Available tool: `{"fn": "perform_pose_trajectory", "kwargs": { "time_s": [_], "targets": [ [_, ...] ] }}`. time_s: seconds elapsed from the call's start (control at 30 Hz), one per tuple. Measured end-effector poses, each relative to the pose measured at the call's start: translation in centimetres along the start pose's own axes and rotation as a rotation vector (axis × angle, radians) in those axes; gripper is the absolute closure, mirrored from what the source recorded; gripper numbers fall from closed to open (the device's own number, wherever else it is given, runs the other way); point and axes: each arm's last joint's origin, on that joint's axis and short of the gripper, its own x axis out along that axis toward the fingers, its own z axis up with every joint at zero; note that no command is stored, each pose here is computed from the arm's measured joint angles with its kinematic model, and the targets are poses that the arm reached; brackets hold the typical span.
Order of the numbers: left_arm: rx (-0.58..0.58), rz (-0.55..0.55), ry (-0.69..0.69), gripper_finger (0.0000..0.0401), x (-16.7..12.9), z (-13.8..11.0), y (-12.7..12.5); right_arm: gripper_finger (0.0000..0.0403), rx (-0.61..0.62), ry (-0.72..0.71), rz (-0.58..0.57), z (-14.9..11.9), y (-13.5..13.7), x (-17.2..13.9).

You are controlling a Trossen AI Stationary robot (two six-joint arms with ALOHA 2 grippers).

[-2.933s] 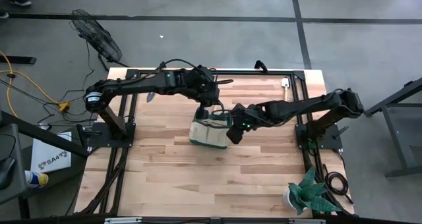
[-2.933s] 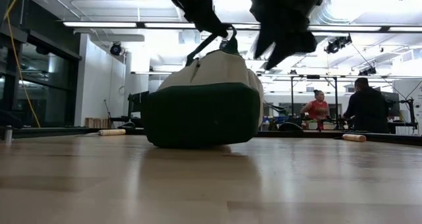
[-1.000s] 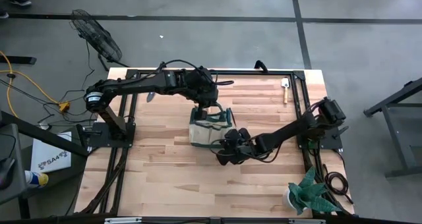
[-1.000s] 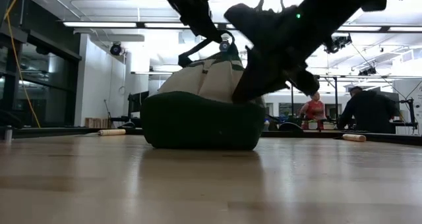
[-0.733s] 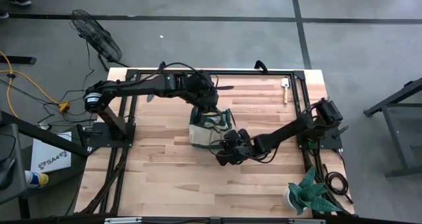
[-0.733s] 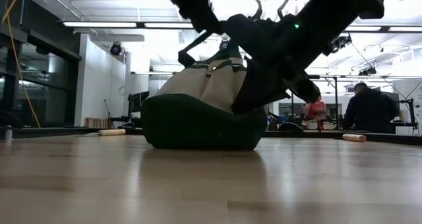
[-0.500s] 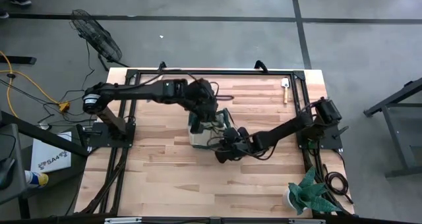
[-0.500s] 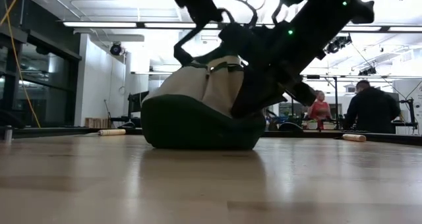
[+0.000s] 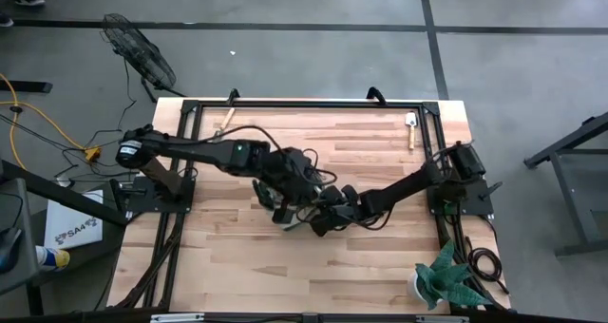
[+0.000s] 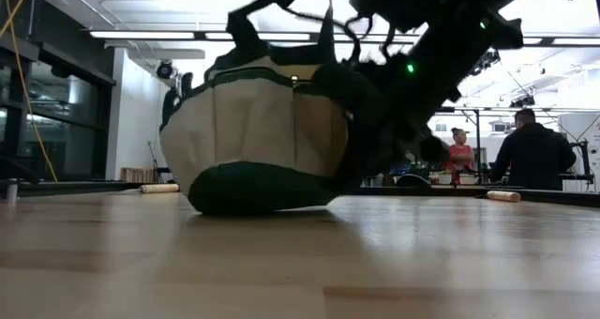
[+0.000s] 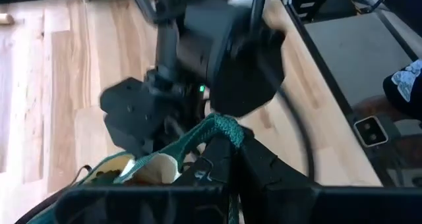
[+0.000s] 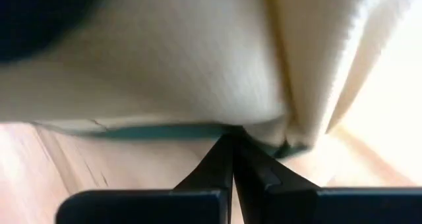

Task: Pick & Place Garden tools in Gardening bag
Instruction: Adjust the white gardening bag

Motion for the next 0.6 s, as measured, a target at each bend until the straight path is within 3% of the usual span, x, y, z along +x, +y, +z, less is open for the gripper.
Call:
{"fn": "perform_pose_trajectory", "kwargs": {
  "time_s": [0.23,0.37,0.6],
  "targets": [
    [-0.031,-0.005,0.002,0.0401,1.7,0.0,-1.5,0.0400,-0.033,0.055,0.000,-1.8,0.3,0.5],
    [-0.086,-0.016,0.016,0.0401,3.0,-0.2,-2.2,0.0400,-0.130,0.110,0.012,-2.1,0.3,0.3],
    [-0.208,0.064,0.060,0.0401,4.1,-0.8,-3.2,0.0400,-0.384,0.276,0.000,-2.2,-0.7,-2.2]
  ]
}}
